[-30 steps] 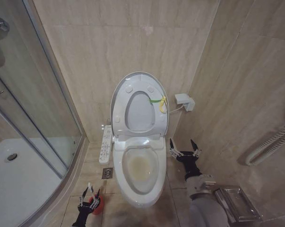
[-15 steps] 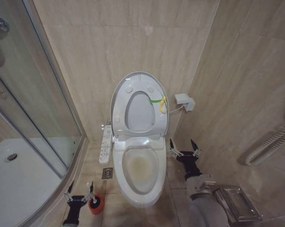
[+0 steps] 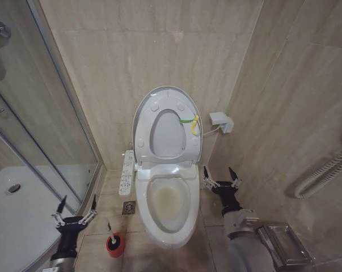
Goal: Open the toilet lid, clean the toilet bowl with a toilet brush, close the toilet lid, and flush.
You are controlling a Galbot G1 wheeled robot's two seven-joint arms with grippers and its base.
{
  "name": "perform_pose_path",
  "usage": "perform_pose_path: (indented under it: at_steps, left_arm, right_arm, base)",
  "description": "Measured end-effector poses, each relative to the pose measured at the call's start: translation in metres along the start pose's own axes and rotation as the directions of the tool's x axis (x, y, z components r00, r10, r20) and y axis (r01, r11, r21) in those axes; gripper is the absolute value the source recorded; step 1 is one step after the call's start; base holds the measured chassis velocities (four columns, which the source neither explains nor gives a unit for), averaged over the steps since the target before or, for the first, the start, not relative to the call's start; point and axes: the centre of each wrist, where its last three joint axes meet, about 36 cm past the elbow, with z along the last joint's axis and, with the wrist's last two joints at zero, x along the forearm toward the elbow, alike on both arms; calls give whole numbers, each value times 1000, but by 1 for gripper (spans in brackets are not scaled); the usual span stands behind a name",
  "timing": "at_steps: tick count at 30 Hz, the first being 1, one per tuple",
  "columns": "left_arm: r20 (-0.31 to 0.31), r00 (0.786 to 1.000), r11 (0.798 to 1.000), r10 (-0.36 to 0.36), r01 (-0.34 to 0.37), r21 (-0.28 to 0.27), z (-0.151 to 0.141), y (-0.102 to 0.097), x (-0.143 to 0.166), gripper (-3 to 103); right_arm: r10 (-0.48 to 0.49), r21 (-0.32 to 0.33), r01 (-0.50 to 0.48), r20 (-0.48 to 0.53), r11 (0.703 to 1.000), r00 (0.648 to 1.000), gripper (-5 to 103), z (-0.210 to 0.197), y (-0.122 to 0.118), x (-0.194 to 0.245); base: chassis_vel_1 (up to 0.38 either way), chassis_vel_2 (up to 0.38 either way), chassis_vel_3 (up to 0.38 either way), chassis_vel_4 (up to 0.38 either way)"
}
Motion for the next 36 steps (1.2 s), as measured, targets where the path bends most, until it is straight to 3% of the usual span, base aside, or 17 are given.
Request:
perform_pose_path:
  at_steps: [8, 10, 20, 28, 36]
  left_arm:
    - [13, 1000, 998, -27, 26, 52, -32, -12, 5, 97]
    - [0, 1000, 995, -17, 17, 96, -38, -17, 7, 97]
    - [-81, 997, 985, -12, 26, 168, -36, -12, 0, 98]
    - [-92, 996, 978, 9, 11, 208, -38, -9, -6, 98]
    - [-98, 995, 978, 9, 11, 206, -34, -11, -7, 97]
  right_arm:
    - [0, 0, 0, 0, 1000, 1000, 100, 0, 0, 0]
    - [0, 0, 0, 0, 1000, 1000, 100, 0, 0, 0]
    - [0, 0, 0, 0, 1000, 1000, 100, 0, 0, 0]
    - [0, 0, 0, 0, 1000, 1000, 100, 0, 0, 0]
    - [0, 0, 0, 0, 1000, 1000, 100, 0, 0, 0]
  base:
    - [0, 0, 0, 0]
    - [0, 0, 0, 0]
    - [0, 0, 0, 0]
    - [0, 0, 0, 0]
    - [0, 0, 0, 0]
